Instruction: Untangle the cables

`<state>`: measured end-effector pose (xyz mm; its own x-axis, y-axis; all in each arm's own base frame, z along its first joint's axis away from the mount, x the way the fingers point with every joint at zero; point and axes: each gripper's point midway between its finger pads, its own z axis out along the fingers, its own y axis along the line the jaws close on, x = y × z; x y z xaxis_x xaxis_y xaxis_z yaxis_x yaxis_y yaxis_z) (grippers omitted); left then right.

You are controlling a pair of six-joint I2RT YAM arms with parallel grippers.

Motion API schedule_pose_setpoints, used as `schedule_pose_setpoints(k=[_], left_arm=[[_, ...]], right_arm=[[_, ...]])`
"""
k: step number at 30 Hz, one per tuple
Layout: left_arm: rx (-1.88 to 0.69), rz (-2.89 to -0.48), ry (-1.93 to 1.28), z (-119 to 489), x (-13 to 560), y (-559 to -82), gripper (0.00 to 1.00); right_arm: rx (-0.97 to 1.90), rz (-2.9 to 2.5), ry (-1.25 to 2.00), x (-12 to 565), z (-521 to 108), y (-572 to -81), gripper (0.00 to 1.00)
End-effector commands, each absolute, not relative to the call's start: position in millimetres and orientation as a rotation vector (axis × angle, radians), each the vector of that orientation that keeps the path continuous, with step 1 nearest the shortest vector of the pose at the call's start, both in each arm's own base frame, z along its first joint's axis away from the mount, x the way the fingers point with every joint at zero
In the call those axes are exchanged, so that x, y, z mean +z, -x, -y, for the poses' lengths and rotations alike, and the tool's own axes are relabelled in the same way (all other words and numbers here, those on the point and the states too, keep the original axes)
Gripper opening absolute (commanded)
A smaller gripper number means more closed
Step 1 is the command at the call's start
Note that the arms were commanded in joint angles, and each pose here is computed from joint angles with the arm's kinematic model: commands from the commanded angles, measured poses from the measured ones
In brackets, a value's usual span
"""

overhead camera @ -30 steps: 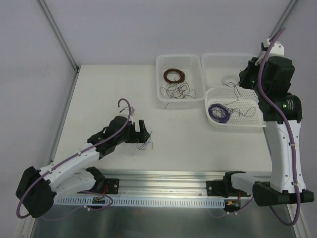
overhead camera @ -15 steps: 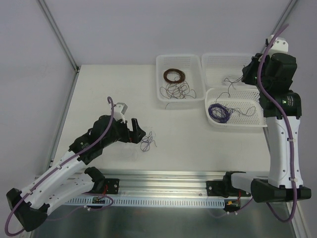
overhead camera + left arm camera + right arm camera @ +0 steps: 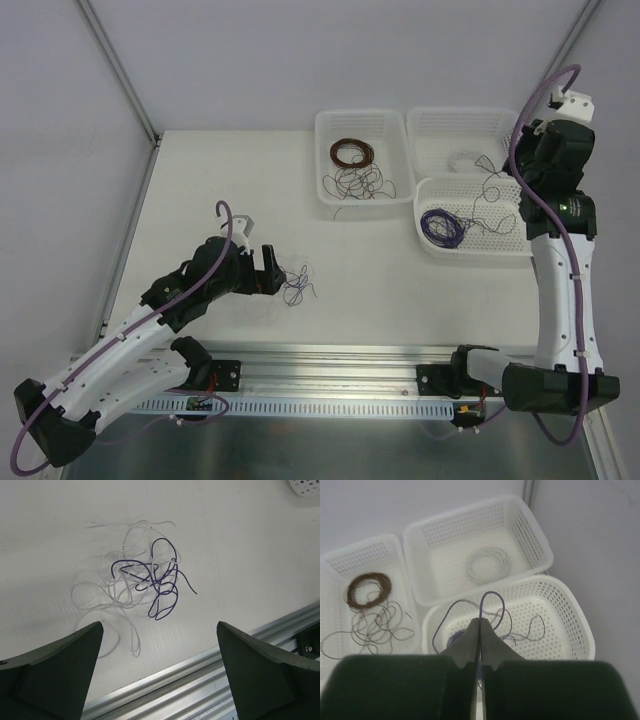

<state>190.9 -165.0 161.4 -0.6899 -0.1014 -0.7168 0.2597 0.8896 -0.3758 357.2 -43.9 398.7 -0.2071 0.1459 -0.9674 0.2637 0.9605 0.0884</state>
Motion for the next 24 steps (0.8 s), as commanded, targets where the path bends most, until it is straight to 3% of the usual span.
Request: schedule_pose_setpoints(k=[1, 7, 9, 13, 17, 20, 24], left_arm=[[-0.560, -2.288, -0.058, 160, 151, -191, 0.99], [-0.546, -2.324, -0.025, 157, 137, -189, 0.99], [-0.543, -2.335, -0.012, 157, 133, -188, 0.99], [-0.534, -2.359, -0.006, 157, 127, -187, 0.99], [-0.529, -2.362, 0.020, 155, 124, -187, 0.99], [-0.511, -2.365, 0.066, 153, 122, -189, 0.99], [-0.495, -2.406, 0.134, 154, 113, -191, 0.99]], right_arm=[[-0.198, -1.826, -0.365, 363, 64, -372, 0.01], [-0.218, -2.013, -0.478, 271, 68, -370, 0.08], [-0.207, -2.050, -0.529, 250, 67, -367, 0.15], [-0.171, -2.170, -0.568, 206, 59, -361, 0.38], [-0.072, -2.217, -0.469, 199, 35, -352, 0.71], [-0.028, -2.227, -0.361, 205, 15, -344, 0.85], [0.108, -2.206, -0.171, 218, -39, -322, 0.88]])
